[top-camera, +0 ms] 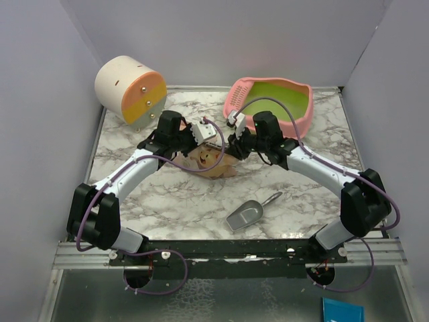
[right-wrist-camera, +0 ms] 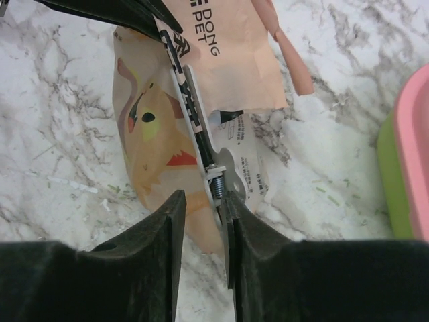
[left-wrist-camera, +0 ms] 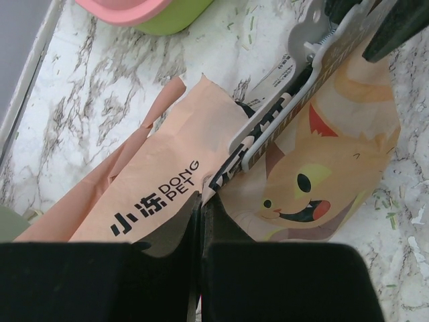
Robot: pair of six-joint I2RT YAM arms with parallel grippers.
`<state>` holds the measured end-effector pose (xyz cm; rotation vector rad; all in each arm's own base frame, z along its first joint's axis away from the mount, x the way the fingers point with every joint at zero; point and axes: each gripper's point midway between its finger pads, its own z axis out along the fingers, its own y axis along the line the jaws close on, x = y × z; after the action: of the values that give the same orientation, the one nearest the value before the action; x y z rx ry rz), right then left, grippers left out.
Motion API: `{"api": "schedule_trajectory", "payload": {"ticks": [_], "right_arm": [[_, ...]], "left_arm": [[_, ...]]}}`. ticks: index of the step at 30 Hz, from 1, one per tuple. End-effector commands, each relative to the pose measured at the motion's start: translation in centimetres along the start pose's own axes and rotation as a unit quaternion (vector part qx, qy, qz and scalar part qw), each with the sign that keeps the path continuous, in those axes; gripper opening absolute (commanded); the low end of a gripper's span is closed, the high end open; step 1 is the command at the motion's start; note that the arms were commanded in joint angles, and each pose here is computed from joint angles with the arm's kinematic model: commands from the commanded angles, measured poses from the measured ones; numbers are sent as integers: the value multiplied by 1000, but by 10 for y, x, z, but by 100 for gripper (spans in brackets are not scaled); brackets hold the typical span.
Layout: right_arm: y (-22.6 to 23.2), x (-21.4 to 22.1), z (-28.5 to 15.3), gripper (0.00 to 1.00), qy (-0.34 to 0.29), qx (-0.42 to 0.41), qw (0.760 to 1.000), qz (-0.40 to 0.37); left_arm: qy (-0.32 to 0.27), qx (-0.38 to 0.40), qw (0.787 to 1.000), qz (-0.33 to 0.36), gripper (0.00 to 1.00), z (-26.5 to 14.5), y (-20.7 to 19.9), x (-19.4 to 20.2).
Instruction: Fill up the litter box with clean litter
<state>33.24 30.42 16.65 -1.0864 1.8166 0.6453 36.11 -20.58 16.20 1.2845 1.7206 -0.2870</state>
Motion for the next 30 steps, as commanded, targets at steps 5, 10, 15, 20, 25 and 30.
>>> {"api": "schedule_trajectory", "payload": {"ticks": [5, 10, 15, 20, 25, 30], "right_arm": [[-2, -32, -17, 47, -24, 16, 999, -19], [-7, -36, -23, 48, -26, 33, 999, -32], [-6, -41, -24, 48, -26, 26, 998, -50], [0, -35, -18, 48, -13, -1, 999, -49], [4, -34, -20, 48, -23, -7, 999, -48], [4, -29, -15, 48, -16, -8, 999, -45]], "left_arm": [[-113, -39, 990, 68, 0, -16, 21, -63], [-117, -35, 989, 80, 0, -18, 17, -63], [-121, -29, 988, 88, 0, -20, 12, -62], [-119, -32, 989, 87, 0, -19, 14, -61], [-117, -29, 989, 84, 0, -18, 14, -61], [-120, -27, 989, 84, 0, -18, 13, -62]]}}
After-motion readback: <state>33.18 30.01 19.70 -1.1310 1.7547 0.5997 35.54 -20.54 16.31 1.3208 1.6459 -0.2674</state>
